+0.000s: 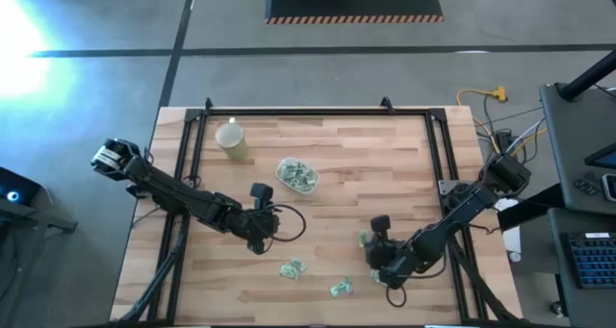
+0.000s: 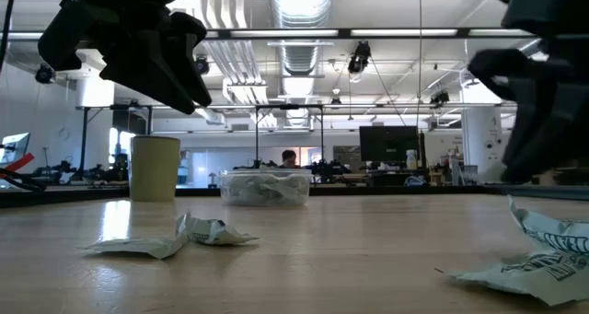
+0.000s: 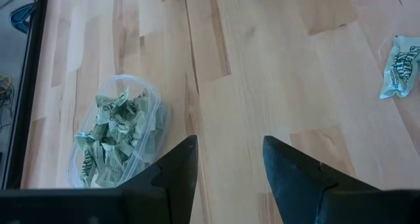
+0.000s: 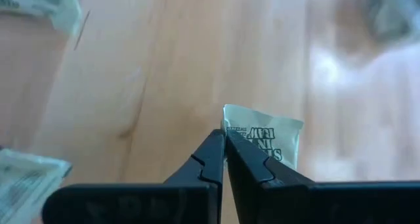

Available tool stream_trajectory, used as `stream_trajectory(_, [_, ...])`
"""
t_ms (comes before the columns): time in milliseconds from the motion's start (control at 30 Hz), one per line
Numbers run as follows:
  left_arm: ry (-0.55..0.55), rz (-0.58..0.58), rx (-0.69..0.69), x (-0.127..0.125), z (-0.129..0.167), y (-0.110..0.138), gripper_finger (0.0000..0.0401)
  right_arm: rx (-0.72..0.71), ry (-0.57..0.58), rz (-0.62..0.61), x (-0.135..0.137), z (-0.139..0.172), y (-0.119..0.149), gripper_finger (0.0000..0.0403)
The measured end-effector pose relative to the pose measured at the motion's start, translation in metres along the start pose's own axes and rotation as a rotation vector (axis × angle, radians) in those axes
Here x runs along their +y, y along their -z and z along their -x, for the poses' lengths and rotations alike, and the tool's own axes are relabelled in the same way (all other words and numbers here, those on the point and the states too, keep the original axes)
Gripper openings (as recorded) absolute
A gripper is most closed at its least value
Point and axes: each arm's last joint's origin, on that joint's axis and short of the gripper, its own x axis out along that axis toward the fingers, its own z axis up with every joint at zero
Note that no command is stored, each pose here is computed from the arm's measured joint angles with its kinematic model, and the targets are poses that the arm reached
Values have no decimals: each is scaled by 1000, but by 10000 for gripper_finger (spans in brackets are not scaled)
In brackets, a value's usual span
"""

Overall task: Pick and place Stevia / Truvia into bins
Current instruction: Put the stevia packet into the transparent container

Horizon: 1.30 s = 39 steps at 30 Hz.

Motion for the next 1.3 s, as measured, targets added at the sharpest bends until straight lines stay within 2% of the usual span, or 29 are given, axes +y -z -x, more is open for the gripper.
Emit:
stream_trajectory(233, [-2, -1, 1, 0, 0, 0, 156, -80, 196, 131, -19, 0, -29, 8])
stream_trajectory(400, [-21, -20, 23, 2, 2, 1, 156, -76, 245, 178, -44, -4, -54, 8])
stream_trajectory(533, [-95, -9, 72, 6, 8, 7, 156, -68, 274, 189, -68, -10, -70, 8])
stream_trajectory(633, [-133, 36, 91, 11, 15, 11, 156, -78, 233, 197, -85, -17, -79, 8])
stream_trajectory(833, [-134, 138, 83, 17, 30, 18, 156, -146, 168, 194, -121, -33, -90, 8])
stream_trajectory(1100, [-119, 157, 67, 16, 38, 23, 156, -246, 55, 130, -173, -53, -91, 9])
stream_trajectory(1300, [-118, 154, 68, 15, 38, 23, 156, -311, -50, 71, -210, -71, -82, 9])
